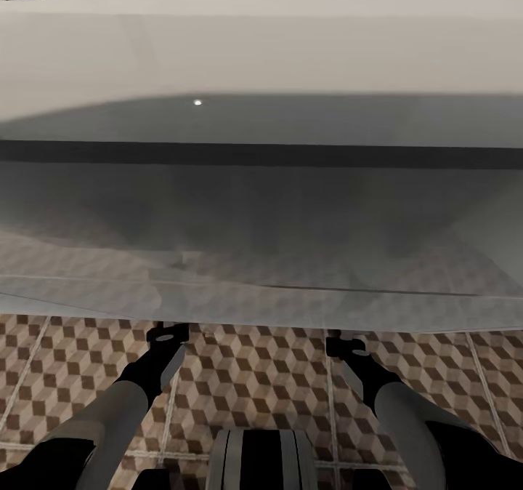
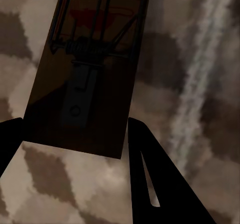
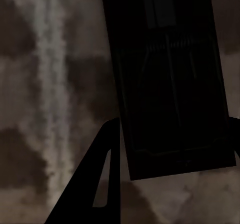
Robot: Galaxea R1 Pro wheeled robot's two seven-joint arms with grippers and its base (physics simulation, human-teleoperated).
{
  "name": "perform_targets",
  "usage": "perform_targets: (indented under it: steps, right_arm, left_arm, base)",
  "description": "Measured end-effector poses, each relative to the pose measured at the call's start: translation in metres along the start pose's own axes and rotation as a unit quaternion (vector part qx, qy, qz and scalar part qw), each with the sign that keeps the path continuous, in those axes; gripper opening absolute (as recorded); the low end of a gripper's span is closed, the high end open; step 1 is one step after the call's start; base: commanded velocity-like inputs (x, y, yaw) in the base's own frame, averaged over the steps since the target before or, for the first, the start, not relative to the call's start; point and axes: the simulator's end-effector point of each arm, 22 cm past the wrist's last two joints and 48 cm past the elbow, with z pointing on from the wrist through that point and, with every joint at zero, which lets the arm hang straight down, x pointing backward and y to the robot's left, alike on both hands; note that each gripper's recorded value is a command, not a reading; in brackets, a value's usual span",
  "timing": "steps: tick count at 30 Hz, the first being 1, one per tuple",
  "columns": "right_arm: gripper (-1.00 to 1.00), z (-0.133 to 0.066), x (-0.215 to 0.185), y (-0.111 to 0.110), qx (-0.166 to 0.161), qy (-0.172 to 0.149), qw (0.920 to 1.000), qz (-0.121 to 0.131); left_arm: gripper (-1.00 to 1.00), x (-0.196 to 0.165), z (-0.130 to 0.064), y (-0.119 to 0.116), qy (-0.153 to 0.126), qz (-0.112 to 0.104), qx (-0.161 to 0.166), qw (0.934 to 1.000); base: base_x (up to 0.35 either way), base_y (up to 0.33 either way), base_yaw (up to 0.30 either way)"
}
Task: Take the four mousetraps from the cabinet in the bathroom and place them on the bathroom floor. Make sure all four end up on the same floor surface, and ensure that at least two of them are either under or directly next to the same bathroom sink.
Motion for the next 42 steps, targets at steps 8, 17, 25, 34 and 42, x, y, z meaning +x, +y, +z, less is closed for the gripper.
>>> perform_targets:
  steps: [8,17,25,34,42]
  right_arm:
    - [-1.0,0.0,0.0,0.0,0.0,0.0,1.0,0.0]
    - [-1.0,0.0,0.0,0.0,0.0,0.0,1.0,0.0]
    - [-1.0,0.0,0.0,0.0,0.0,0.001,1.0,0.0]
    - [-1.0,0.0,0.0,0.001,0.0,0.001,1.0,0.001]
    - [-1.0,0.0,0.0,0.001,0.001,0.001,1.0,0.0]
  left_arm:
    - [-1.0,0.0,0.0,0.0,0.0,0.0,0.0,1.0]
    - [-1.0,0.0,0.0,0.0,-0.001,0.0,0.0,1.0]
    - [-1.0,0.011,0.001,0.002,0.012,0.0,-0.002,0.9999]
    - [-1.0,0.026,0.003,0.008,0.028,0.014,-0.007,0.9995]
    - [-1.0,0.027,0.004,0.01,0.043,0.021,-0.009,0.9988]
  base:
    - [0.0,0.0,0.0]
    - [0.0,0.0,0.0]
    - [0.0,0.0,0.0]
    - [0.0,0.0,0.0]
    - [0.0,0.0,0.0]
